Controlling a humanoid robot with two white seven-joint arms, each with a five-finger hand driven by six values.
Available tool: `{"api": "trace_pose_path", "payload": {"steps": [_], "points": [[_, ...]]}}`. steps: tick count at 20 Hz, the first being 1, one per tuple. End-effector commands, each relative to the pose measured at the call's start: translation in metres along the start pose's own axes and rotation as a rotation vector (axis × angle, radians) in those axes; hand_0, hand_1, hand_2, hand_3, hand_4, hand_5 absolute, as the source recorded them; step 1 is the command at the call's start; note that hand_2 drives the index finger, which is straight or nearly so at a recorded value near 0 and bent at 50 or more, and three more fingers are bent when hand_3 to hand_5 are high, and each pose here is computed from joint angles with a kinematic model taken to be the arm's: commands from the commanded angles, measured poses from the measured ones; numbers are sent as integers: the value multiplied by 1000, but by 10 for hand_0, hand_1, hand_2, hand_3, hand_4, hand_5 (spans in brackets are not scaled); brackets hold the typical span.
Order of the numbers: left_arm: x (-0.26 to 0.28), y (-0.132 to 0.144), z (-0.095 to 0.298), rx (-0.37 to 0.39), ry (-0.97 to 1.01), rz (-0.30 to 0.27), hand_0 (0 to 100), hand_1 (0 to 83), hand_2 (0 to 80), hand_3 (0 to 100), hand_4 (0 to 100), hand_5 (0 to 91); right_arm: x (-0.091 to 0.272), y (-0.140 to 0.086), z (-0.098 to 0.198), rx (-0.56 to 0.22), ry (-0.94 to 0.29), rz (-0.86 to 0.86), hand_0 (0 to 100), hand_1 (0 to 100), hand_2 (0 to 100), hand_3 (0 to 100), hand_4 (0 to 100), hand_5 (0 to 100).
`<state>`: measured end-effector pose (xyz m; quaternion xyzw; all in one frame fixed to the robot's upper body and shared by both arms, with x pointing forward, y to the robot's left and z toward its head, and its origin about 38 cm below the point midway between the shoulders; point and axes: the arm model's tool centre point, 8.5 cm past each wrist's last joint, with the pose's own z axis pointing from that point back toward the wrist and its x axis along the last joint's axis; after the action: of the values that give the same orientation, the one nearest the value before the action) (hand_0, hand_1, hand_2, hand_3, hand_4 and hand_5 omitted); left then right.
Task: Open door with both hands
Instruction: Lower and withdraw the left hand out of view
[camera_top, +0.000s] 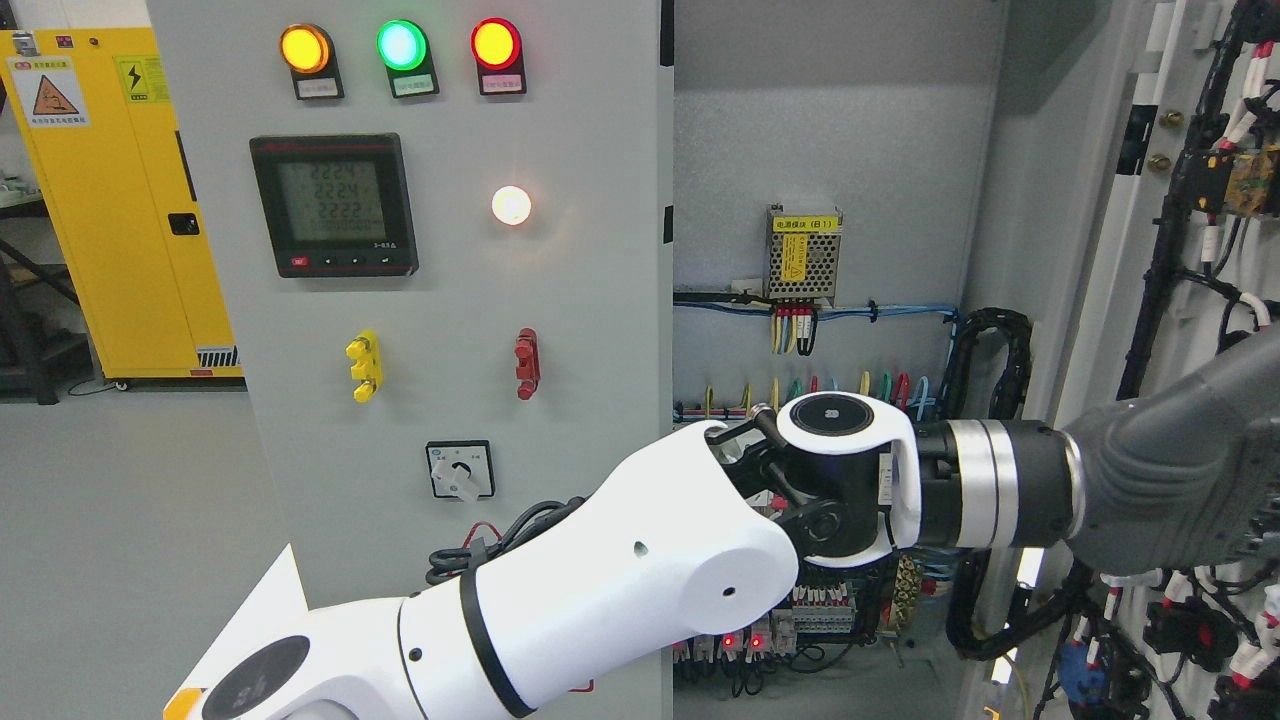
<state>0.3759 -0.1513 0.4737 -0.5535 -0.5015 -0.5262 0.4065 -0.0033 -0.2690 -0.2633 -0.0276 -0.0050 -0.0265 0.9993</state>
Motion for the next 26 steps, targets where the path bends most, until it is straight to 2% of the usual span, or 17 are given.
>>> {"api": "trace_pose_path", "payload": {"steps": [1,5,7,9,13,16,17,20,22,26], "points": [[34,7,43,47,-66,-40,0,0,0,0,0,0,0,9,0,14,0,2,215,100,0,0,0,0],[37,19,105,135,-99,-44,0,0,0,0,0,0,0,8,0,12,0,2,215,100,0,0,0,0],[26,18,138,222,-93,-58,0,0,0,0,0,0,0,5,0,8,0,3,215,100,0,0,0,0],[4,13,160,315,-81,-47,0,0,0,0,0,0,-1,3,0,5,1,3,215,99,0,0,0,0],[-37,-2,205,434,-93,11,0,0,0,0,0,0,1,1,0,2,-4,1,215,100,0,0,0,0],[-82,-14,241,507,-25,25,0,0,0,0,0,0,1,-1,0,-1,-5,0,215,100,0,0,0,0],[-98,-20,250,522,-5,43,0,0,0,0,0,0,1,-4,0,-6,-7,0,215,100,0,0,0,0],[-152,-43,273,557,45,144,0,7,0,0,0,0,2,-6,0,-9,-9,1,215,100,0,0,0,0],[-190,-55,282,588,85,183,0,9,0,0,0,0,3,-6,0,-9,-10,1,215,100,0,0,0,0],[-253,-85,294,636,182,190,0,44,0,0,0,0,4,-6,0,-8,-15,-1,215,101,0,0,0,0]]}}
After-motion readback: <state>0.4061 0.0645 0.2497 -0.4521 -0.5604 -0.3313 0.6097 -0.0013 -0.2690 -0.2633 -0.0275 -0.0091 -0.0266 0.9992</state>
